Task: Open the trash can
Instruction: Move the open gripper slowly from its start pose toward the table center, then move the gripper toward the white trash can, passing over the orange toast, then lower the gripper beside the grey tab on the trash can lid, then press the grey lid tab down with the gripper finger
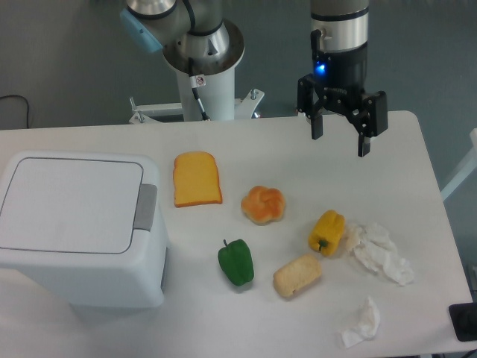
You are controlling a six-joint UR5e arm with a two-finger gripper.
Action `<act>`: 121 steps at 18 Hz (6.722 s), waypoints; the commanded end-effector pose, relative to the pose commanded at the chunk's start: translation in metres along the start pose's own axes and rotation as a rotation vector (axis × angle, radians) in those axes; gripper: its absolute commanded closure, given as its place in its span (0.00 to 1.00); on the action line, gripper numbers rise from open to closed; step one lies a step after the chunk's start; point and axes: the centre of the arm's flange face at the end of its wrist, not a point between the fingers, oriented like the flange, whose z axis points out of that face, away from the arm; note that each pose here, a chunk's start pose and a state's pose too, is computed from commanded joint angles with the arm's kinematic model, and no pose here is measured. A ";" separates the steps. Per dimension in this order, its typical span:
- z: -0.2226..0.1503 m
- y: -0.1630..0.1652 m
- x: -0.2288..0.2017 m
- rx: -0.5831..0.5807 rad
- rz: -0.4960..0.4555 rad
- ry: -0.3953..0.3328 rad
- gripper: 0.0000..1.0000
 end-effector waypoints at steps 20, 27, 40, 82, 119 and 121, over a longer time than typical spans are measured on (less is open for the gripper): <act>0.001 -0.018 0.000 0.015 -0.192 -0.003 0.00; -0.004 -0.038 -0.009 0.033 -0.356 -0.014 0.00; -0.004 -0.066 -0.017 0.090 -0.506 -0.009 0.00; 0.002 -0.164 0.044 0.234 -1.029 0.272 0.00; 0.042 -0.180 0.059 0.244 -1.047 0.419 0.00; 0.043 -0.180 0.059 0.246 -1.047 0.421 0.00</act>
